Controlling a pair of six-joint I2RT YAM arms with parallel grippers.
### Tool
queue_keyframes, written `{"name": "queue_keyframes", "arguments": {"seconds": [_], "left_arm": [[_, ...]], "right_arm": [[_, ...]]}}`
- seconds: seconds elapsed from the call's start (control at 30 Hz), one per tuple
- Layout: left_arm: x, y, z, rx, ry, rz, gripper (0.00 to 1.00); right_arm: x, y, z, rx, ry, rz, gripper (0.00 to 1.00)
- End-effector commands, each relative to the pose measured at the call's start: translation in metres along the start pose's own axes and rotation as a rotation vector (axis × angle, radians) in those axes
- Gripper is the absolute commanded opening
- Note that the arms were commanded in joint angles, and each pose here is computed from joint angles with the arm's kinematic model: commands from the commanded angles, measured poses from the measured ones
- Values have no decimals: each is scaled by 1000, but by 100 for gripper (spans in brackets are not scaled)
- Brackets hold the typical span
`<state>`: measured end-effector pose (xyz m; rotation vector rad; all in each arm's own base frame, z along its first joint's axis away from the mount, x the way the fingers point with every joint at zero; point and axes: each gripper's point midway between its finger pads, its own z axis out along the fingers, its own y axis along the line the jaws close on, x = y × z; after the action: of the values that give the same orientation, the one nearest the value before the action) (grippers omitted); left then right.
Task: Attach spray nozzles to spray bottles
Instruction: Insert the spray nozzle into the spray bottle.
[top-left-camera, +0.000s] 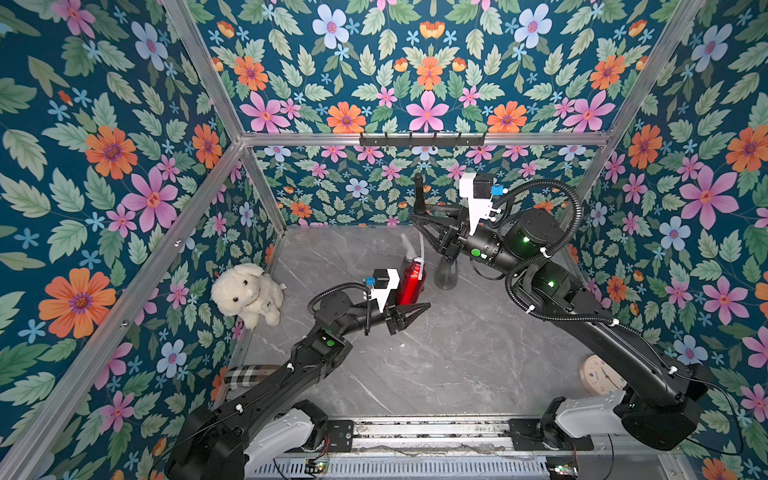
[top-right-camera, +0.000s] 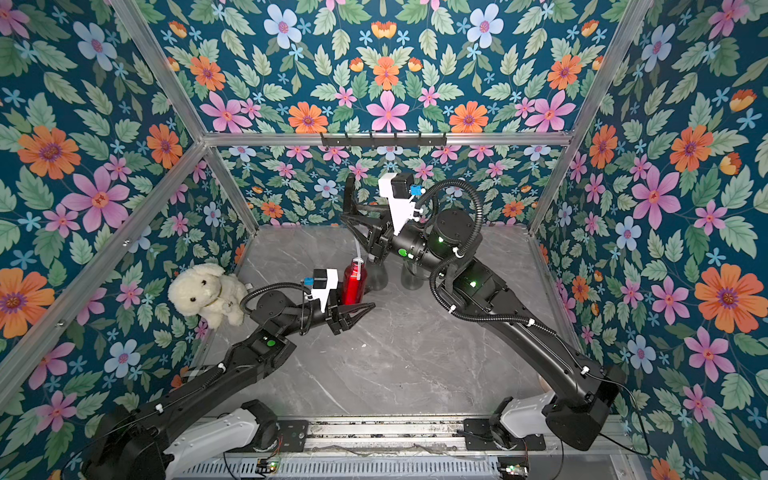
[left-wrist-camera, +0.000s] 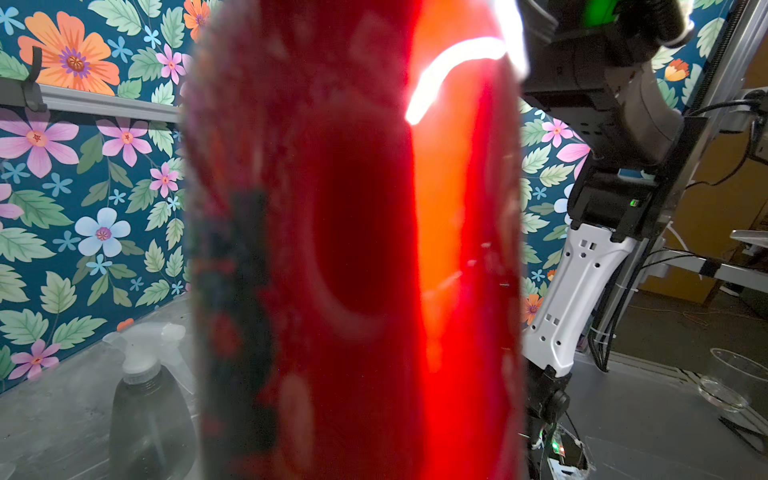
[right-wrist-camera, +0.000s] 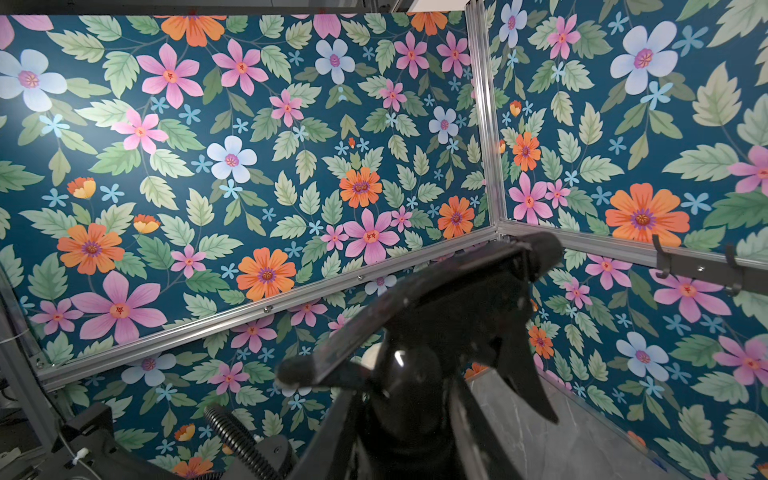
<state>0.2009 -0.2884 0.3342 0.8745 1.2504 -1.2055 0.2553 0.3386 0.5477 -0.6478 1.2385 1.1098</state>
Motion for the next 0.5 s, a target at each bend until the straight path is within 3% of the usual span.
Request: {"name": "queue_keyframes", "arguments": {"seconds": [0.0, 0.47], "left_arm": [[-13, -3, -2, 1, -52, 41, 0], [-10, -4, -1, 13, -43, 36, 0]], "right_arm": [[-10, 4, -2, -15, -49, -3, 22], [-46, 10, -3, -5, -117, -91, 22]]}}
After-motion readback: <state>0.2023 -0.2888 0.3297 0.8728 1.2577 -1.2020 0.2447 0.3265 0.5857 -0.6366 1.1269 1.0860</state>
